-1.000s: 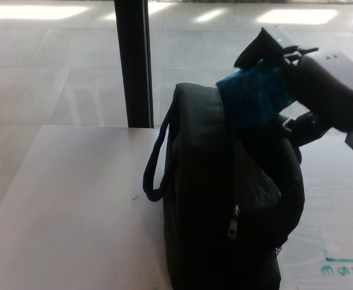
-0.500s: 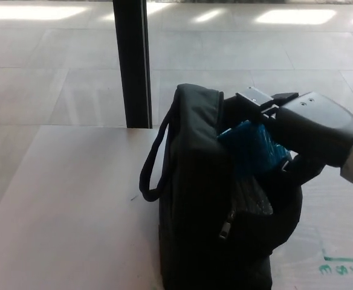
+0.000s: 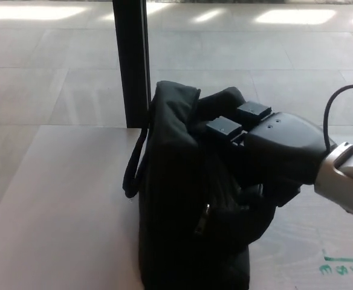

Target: The robot uses its right hand to pick up the cube kept on the middle of the desk and put it inside the bag next to it

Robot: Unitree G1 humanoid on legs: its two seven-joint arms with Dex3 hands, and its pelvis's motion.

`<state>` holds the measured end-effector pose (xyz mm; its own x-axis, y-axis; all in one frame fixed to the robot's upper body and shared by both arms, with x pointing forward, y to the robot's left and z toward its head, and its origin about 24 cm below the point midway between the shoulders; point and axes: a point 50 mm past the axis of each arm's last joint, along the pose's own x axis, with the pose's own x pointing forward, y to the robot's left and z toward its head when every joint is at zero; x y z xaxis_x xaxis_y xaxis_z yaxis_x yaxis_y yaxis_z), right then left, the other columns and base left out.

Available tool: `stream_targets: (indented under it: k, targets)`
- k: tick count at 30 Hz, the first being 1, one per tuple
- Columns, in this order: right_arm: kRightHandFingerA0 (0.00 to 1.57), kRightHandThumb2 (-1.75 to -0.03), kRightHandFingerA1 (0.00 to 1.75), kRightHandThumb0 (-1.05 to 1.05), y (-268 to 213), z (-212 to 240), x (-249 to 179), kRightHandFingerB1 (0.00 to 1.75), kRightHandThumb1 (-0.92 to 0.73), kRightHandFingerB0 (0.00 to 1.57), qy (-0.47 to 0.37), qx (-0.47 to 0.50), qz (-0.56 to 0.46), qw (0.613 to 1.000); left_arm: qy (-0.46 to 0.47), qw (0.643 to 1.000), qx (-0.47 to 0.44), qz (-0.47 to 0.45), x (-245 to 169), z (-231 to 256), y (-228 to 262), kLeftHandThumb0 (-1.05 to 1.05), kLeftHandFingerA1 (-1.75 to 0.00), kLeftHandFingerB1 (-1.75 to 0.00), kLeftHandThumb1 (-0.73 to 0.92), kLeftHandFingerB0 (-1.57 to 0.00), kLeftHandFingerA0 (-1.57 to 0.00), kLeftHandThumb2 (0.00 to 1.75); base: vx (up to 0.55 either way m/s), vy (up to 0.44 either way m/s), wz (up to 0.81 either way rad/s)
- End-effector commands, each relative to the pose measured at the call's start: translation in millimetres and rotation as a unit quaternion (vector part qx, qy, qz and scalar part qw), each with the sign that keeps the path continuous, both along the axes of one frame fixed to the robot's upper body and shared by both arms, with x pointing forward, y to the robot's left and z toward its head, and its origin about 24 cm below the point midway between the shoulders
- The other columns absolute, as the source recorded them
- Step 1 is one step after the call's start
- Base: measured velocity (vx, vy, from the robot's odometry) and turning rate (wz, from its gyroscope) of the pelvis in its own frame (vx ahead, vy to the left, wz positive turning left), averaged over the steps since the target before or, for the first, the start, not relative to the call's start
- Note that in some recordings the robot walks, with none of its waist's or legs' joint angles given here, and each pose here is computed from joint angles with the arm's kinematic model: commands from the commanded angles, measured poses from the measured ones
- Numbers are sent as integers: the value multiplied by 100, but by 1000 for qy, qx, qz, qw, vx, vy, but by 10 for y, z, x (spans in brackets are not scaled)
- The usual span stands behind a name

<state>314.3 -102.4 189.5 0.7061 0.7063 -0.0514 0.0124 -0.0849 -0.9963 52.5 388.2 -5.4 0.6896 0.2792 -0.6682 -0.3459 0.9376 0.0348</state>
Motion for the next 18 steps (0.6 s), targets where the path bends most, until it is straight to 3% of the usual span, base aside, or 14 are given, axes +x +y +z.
stream_targets:
  k: [1, 8, 14, 15, 16, 18]
  targets:
    - [0, -87, 17, -84, 15, 122, -11, 0, -47, 0, -53, -92, -42, 993, 9, 1000, 18, -9, -9, 28, 54, -48, -46, -42, 72, -36, -42, 61, 0, 0, 0]
    - [0, -86, 18, -81, -82, 237, -4, 0, -45, 0, -54, -117, -69, 989, 15, 1000, 16, -2, -33, 12, 50, -49, -46, -42, 70, -39, -45, 60, 0, 0, 0]
    - [0, -84, 9, -85, -229, 408, 48, 4, -47, 0, -21, -130, -103, 986, 18, 1000, 15, -1, -40, 1, 36, -48, -45, -42, 71, -38, -43, 61, 0, 0, 0]
    - [0, -81, 3, -90, -299, 492, 78, 23, -49, 12, -1, -104, -113, 988, 17, 1000, 17, -4, -43, -6, 40, -50, -45, -42, 71, -37, -42, 61, 0, 0, 0]
    - [0, -83, 12, -82, -348, 559, 93, 41, -49, 11, -13, -84, -118, 989, 15, 1000, 14, -6, -46, -8, 39, -49, -46, -41, 71, -37, -43, 60, 0, 0, 0]
    - [0, -87, 17, -79, -429, 688, 103, 41, -51, 9, -29, -54, -127, 990, 16, 1000, 14, -6, -50, -15, 40, -48, -45, -41, 72, -36, -42, 61, 0, 0, 0]
